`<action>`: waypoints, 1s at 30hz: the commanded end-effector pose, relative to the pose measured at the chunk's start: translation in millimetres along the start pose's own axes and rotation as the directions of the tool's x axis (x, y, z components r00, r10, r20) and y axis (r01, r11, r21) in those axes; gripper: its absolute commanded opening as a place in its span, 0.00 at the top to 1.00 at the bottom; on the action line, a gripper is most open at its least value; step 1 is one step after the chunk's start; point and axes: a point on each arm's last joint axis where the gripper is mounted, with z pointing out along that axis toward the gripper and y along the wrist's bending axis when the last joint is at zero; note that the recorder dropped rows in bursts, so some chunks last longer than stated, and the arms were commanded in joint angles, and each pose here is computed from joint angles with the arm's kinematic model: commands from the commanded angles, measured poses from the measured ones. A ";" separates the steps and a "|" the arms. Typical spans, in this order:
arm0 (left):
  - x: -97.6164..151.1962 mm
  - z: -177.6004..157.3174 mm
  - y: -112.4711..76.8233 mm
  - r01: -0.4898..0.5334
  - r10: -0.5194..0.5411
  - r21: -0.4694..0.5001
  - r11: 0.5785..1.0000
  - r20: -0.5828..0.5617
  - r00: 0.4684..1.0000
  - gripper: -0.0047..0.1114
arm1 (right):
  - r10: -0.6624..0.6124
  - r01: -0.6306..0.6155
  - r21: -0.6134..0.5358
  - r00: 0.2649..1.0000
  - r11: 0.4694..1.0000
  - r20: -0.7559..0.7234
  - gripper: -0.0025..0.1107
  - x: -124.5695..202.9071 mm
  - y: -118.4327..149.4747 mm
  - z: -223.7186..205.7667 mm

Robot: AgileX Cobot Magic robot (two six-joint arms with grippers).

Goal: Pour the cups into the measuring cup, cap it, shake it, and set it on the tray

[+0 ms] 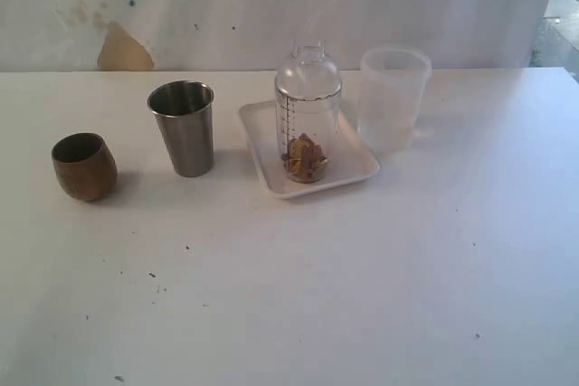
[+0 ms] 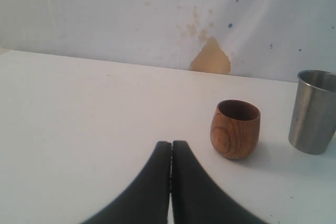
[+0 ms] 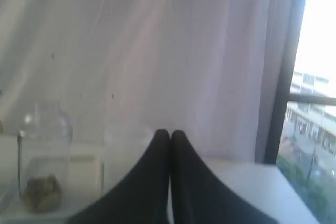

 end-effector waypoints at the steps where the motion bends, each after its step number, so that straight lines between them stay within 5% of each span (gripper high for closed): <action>1: 0.4 0.0 -0.1 0.001 -0.001 0.002 1.000 0.009 1.000 0.95 | 0.010 -0.014 -0.017 0.980 1.000 -0.200 0.98 39.7 4.0 -2.1; 7: 0.4 0.0 -0.1 0.001 -0.001 0.002 1.000 0.009 1.000 0.95 | -0.033 0.026 -0.023 0.921 0.999 -0.388 0.98 56.9 3.2 -7.4; 30: 0.4 0.0 -0.1 0.001 -0.001 0.002 1.000 0.009 1.000 0.95 | -0.083 0.068 -0.049 0.891 0.996 -0.446 0.98 62.4 3.5 -9.9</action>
